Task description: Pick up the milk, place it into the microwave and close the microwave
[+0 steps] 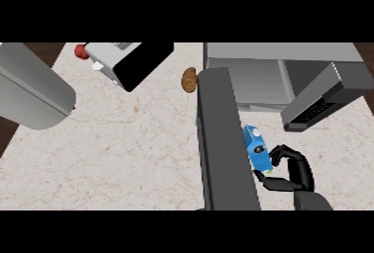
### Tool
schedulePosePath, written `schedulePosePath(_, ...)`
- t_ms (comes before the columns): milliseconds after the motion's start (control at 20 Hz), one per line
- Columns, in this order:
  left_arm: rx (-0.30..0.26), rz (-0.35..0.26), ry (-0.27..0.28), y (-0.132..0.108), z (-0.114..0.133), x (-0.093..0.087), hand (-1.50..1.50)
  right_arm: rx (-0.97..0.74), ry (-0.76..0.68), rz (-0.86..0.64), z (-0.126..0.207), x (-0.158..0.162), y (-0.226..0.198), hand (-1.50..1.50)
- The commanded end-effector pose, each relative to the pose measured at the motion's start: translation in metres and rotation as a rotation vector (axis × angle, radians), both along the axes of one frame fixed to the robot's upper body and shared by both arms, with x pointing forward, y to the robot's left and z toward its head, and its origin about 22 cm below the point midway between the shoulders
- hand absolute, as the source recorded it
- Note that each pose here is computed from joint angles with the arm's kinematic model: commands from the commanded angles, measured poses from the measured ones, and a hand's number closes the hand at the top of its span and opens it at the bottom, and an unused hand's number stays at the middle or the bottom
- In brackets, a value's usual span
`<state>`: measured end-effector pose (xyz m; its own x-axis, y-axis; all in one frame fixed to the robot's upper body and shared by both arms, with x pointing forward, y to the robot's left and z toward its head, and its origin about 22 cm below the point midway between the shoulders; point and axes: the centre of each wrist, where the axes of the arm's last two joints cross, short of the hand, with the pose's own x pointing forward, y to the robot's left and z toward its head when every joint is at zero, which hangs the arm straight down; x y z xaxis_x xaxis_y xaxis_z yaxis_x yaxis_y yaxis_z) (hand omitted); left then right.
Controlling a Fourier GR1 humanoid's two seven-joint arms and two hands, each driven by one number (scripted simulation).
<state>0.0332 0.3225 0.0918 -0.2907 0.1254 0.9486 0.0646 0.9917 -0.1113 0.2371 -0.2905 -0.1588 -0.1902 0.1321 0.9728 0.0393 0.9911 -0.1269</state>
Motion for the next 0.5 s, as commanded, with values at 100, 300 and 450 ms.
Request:
schedulePosePath(100,-0.029,-0.059,-0.077,-0.004,0.018,0.002,-1.5,0.066,-0.07,0.119,0.014,0.035,0.013,1.5)
schedulePosePath(300,-0.025,-0.036,-0.087,-0.012,0.018,0.001,-1.5,0.033,-0.096,0.13,0.017,0.043,0.022,1.5)
schedulePosePath(450,-0.021,-0.024,-0.078,-0.008,0.023,0.001,-1.5,0.005,-0.107,0.139,0.041,0.073,0.015,1.5)
